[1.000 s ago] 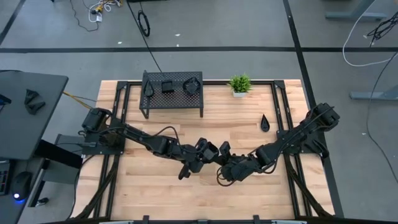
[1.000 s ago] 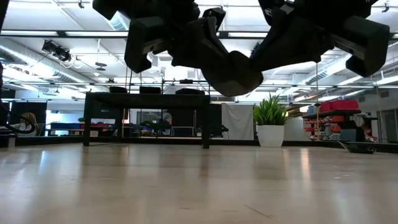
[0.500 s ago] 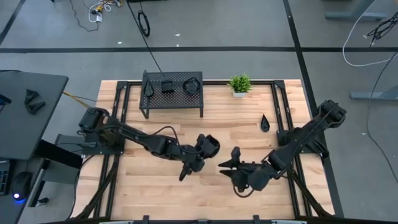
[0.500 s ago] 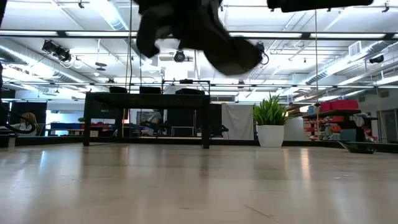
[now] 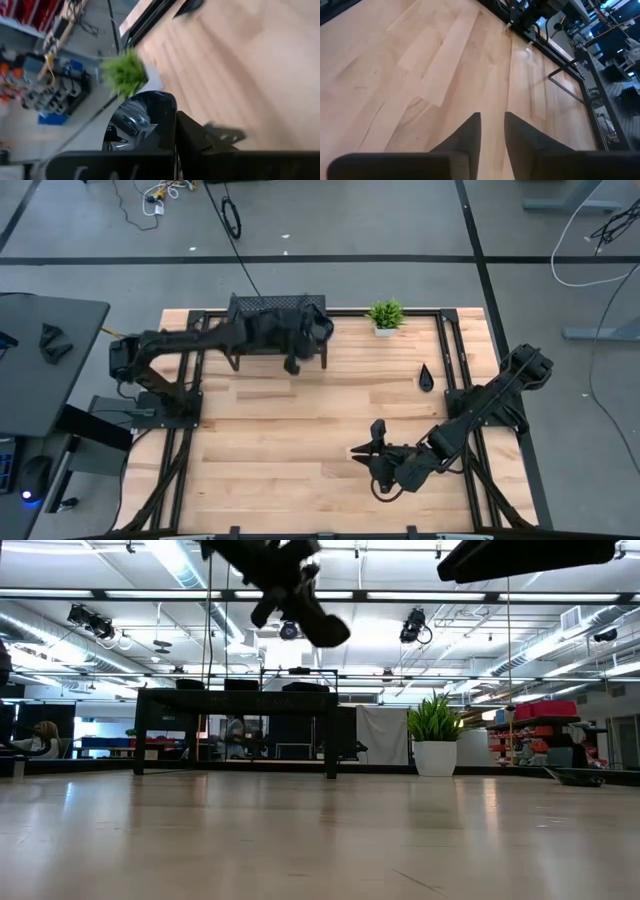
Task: Pick & Place Mini shaped plates
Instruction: Stack the black leaf shaped plate on top of the black leaf shaped plates on the shelf, then stack the black drop shaped plate on top of the black drop shaped plates on the shelf
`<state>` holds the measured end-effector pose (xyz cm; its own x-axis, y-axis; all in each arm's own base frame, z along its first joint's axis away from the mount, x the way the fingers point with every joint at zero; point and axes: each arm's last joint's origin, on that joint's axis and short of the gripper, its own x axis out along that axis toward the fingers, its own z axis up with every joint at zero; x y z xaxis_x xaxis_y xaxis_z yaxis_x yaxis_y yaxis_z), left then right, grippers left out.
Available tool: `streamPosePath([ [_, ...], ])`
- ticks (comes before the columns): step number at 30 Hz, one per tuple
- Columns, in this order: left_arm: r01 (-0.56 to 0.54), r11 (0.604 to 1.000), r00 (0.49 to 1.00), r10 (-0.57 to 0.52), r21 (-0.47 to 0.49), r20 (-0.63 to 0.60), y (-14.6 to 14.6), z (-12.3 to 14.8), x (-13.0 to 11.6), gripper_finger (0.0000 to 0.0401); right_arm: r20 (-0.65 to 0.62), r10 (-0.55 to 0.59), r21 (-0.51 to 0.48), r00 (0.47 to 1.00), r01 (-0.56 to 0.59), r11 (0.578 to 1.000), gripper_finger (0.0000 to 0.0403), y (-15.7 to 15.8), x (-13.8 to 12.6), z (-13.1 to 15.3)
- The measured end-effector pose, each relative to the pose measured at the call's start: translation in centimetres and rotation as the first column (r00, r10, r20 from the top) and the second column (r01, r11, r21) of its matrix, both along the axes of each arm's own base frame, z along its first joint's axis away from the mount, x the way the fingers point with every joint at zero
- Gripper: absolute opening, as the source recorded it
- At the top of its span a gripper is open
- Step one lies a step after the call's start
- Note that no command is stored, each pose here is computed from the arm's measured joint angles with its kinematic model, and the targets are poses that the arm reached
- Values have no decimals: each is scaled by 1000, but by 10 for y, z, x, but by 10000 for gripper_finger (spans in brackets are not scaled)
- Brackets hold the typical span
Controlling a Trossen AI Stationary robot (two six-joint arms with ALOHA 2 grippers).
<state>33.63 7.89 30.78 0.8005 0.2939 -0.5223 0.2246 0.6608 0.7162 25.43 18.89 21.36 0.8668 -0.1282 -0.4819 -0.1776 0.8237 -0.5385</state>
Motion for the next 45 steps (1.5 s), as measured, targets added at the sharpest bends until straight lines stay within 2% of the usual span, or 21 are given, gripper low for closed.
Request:
streamPosePath([
  [4,-26,997,1000,27,-70,6,43,-4,-11,5,4,-3,-2,1000,3,1000,75,-2,2,0],
  [7,-46,993,999,47,-106,2,63,-7,-19,8,6,-11,4,1000,11,1000,67,-3,3,1],
  [14,-49,977,998,58,-208,35,85,-8,-28,19,10,-17,1,1000,17,1000,55,-5,5,1],
  [17,-41,963,999,43,-265,2,89,-16,-29,18,12,-17,3,1000,17,1000,52,-5,5,1],
  [23,-33,974,998,22,-225,-52,89,-26,-24,26,16,-15,4,1000,15,1000,52,-5,5,2],
  [29,-38,976,997,24,-214,-69,91,-30,-24,51,19,-13,3,1000,13,1000,52,-5,5,2],
  [38,-89,980,993,75,-178,-87,92,-29,-25,143,19,-13,4,1000,13,1000,52,-4,5,2],
  [42,-120,982,992,111,-149,-65,88,-18,-30,180,20,-16,9,1000,16,1000,52,-4,5,2],
  [45,-121,981,992,114,-150,-53,82,-8,-37,192,20,-16,9,1000,16,1000,52,-4,5,2],
])
